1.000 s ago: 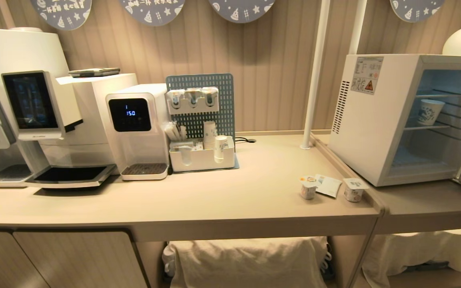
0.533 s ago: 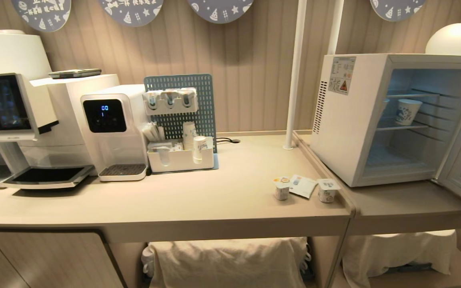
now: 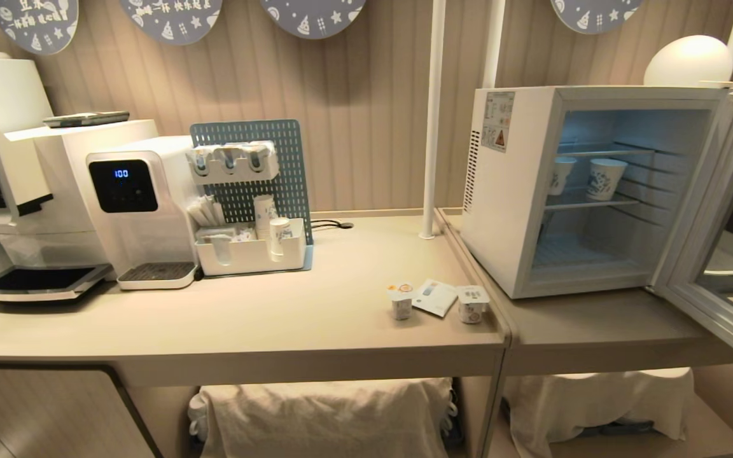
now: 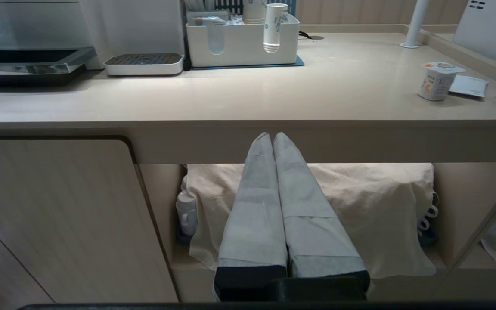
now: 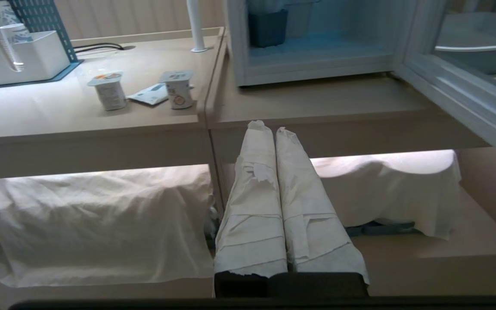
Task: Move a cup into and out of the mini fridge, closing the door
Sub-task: Close the freezer door
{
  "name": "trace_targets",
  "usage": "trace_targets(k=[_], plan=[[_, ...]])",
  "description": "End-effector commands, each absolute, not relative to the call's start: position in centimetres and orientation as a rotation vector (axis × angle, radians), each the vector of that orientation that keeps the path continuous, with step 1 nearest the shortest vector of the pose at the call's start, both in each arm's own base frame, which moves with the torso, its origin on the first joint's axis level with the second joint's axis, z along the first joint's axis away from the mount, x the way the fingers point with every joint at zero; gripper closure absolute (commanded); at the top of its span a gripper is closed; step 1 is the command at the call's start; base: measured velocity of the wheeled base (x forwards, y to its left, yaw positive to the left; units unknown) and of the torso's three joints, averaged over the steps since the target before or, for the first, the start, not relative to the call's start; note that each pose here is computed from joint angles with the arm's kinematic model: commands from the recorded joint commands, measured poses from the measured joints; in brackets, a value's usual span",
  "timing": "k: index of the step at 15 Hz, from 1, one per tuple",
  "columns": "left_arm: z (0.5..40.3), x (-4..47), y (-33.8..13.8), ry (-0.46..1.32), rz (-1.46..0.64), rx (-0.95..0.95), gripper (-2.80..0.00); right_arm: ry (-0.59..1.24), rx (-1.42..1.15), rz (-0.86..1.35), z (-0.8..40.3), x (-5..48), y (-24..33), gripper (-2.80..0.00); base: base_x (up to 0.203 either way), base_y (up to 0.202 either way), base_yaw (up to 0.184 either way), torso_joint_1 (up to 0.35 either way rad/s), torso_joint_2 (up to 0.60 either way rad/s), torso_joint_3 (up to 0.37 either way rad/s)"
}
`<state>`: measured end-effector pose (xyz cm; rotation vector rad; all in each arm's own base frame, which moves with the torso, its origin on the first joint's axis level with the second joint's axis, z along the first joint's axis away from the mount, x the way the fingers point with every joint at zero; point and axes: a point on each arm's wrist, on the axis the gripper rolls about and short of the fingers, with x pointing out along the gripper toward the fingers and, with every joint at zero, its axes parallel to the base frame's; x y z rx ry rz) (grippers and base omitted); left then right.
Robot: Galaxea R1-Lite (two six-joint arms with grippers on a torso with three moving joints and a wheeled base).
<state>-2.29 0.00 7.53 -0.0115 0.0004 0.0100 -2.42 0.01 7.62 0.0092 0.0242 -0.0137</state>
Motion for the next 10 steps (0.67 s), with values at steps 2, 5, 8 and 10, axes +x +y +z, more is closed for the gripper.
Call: trace_targets(k=[2, 5, 8, 10], plan=[[7.49, -2.27, 0.0, 0.003, 0.011, -0.012, 0.0, 0.026, 0.009, -0.014, 7.62, -2.41, 0.0, 0.0, 0.0, -0.191, -0.001, 0.003, 0.0, 0.002], [7.49, -2.27, 0.0, 0.003, 0.011, -0.012, 0.0, 0.026, 0.009, -0.014, 7.62, -2.41, 0.0, 0.0, 0.0, -0.195, -0.001, 0.001, 0.0, 0.006], [7.49, -2.27, 0.0, 0.003, 0.011, -0.012, 0.0, 0.026, 0.009, -0.014, 7.62, -2.41, 0.0, 0.0, 0.0, -0.194, -0.002, 0.003, 0.0, 0.002], [7.49, -2.27, 0.0, 0.003, 0.011, -0.012, 0.0, 0.026, 0.009, -0.014, 7.62, -2.41, 0.0, 0.0, 0.0, -0.2, -0.001, 0.002, 0.0, -0.001]])
